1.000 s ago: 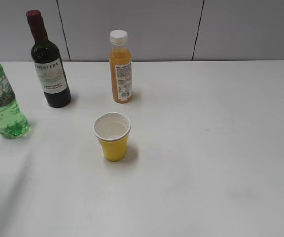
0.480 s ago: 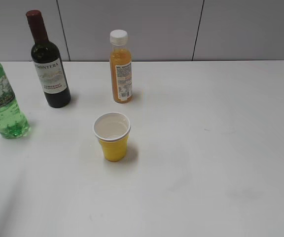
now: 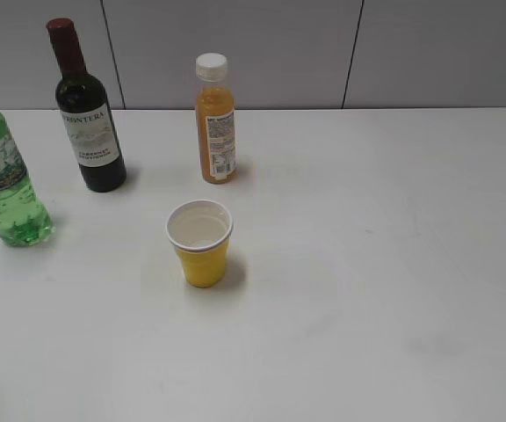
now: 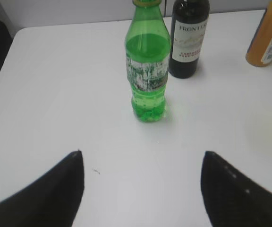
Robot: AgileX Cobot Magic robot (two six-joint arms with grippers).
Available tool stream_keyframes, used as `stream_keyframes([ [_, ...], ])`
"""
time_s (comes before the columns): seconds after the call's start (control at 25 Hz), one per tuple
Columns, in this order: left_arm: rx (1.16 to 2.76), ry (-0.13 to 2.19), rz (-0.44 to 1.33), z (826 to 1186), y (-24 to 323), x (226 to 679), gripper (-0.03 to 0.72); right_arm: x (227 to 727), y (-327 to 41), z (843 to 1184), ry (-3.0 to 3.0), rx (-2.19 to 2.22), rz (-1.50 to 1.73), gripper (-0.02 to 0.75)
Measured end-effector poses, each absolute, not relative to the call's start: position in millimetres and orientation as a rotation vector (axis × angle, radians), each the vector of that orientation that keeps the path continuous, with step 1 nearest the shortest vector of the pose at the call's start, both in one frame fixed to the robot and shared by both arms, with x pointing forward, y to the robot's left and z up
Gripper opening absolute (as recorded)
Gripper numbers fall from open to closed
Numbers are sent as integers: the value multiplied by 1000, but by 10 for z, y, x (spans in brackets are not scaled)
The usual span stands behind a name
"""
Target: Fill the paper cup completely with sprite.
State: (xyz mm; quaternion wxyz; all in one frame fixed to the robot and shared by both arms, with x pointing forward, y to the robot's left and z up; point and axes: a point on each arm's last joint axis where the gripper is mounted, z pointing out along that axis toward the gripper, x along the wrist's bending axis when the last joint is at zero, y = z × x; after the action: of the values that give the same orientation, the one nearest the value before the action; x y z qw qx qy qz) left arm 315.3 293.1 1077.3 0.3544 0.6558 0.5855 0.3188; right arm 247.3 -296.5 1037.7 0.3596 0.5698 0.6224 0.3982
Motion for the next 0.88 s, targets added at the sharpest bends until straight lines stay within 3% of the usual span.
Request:
stream_keyframes([
  [0.24,1749,1563,823,10701,2962,2766,590,2473,-2965,10377,1605,1469,1027,585],
  [0.6,1671,1480,921,10635,2964,2277,590,2473,-2965,10377,1605,1469,1027,585],
  [0.88,1720,1503,889,10554,2963,2191,590,2474,-2965,10378,1604,1469,1028,585],
])
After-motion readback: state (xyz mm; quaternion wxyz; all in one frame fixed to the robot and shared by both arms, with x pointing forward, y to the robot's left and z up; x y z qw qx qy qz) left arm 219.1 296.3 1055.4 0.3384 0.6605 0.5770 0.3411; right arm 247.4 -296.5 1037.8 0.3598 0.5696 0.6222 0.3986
